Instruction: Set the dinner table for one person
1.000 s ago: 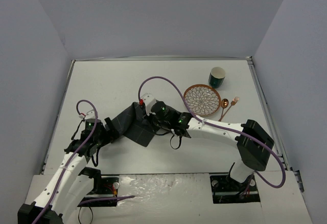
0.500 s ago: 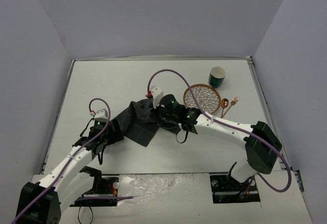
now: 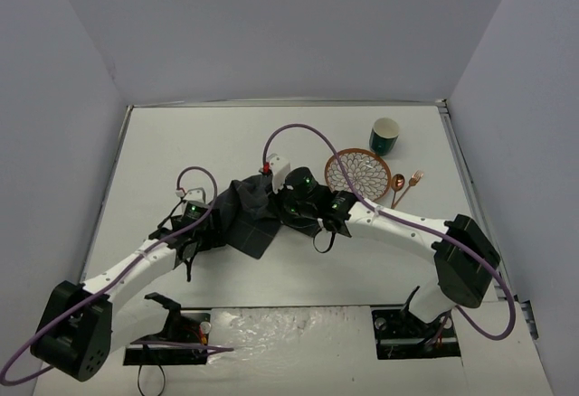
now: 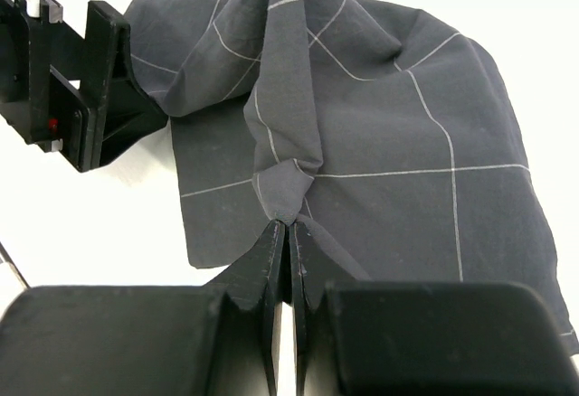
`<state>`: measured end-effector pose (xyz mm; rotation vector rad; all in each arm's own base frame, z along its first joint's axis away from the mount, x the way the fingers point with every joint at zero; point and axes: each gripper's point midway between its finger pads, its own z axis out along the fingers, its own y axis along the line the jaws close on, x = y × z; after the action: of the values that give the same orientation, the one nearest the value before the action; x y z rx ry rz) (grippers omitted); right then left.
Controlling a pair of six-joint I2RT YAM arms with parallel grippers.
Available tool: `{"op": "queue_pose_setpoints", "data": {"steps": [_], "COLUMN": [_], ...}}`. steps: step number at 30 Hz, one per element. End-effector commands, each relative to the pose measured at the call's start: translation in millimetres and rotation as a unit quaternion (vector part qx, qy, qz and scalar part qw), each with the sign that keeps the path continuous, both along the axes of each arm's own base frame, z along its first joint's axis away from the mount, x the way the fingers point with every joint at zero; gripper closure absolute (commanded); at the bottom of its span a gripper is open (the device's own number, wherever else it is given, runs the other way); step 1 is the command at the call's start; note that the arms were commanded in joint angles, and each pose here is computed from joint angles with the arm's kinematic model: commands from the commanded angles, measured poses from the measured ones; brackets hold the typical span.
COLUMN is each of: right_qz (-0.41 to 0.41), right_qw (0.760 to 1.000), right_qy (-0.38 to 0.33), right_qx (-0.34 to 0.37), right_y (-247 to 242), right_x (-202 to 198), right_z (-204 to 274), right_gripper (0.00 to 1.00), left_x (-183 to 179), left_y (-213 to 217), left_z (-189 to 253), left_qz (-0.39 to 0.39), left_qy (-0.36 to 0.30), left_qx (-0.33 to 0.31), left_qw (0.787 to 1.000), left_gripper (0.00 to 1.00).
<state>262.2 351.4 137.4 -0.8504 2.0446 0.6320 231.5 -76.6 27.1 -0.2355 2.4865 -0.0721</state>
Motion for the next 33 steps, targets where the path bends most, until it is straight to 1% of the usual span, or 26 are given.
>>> {"op": "queue_pose_setpoints", "data": {"steps": [1, 4, 6, 11, 15, 22, 26, 29, 33], "right_qz": [-0.001, -0.001, -0.001, -0.001, 0.003, 0.002, 0.003, 0.000, -0.004], "right_qw": [0.997, 0.997, 0.997, 0.997, 0.997, 0.997, 0.996, 0.996, 0.996], "right_qy": [-0.034, -0.034, -0.034, -0.029, -0.028, -0.029, -0.030, -0.029, -0.029], "right_qx": [0.063, 0.066, 0.068, 0.069, 0.072, 0.077, 0.079, 0.079, 0.079], "right_y": [6.1, 5.2, 4.4, 4.4, 4.7, 3.3, 1.7, -2.3, -5.9], "right_x": [7.1, 7.9, 8.3, 8.8, 7.8, 9.7, 8.7, 8.7, 9.5], "right_z": [42.5, 43.9, 44.9, 42.8, 43.5, 45.5, 47.1, 46.4, 45.2], "right_gripper": [1.00, 1.00, 1.00, 1.00, 1.00, 1.00, 1.00, 1.00, 1.00], "left_x": [20.1, 18.5, 16.8, 7.3, 3.4, 6.6, 10.8, 11.1, 8.8], "left_y": [-0.4, 0.3, 1.8, 11.2, 16.8, 8.8, 0.3, -4.6, -8.7], "left_z": [20.5, 19.7, 19.7, 23.3, 40.1, 40.7, 29.0, 16.6, 11.8], "left_qz": [0.003, 0.005, 0.010, 0.032, 0.043, 0.006, -0.016, -0.029, -0.038], "left_qy": [-0.038, -0.034, -0.030, -0.015, -0.017, -0.015, 0.007, 0.038, 0.050], "left_qx": [0.019, 0.020, 0.022, 0.034, 0.039, 0.038, 0.038, 0.043, 0.041], "left_qw": [0.999, 0.999, 0.999, 0.999, 0.998, 0.999, 0.999, 0.998, 0.997], "left_gripper": [0.35, 0.41, 0.42, 0.41, 0.36, 0.35, 0.35, 0.35, 0.36]}}
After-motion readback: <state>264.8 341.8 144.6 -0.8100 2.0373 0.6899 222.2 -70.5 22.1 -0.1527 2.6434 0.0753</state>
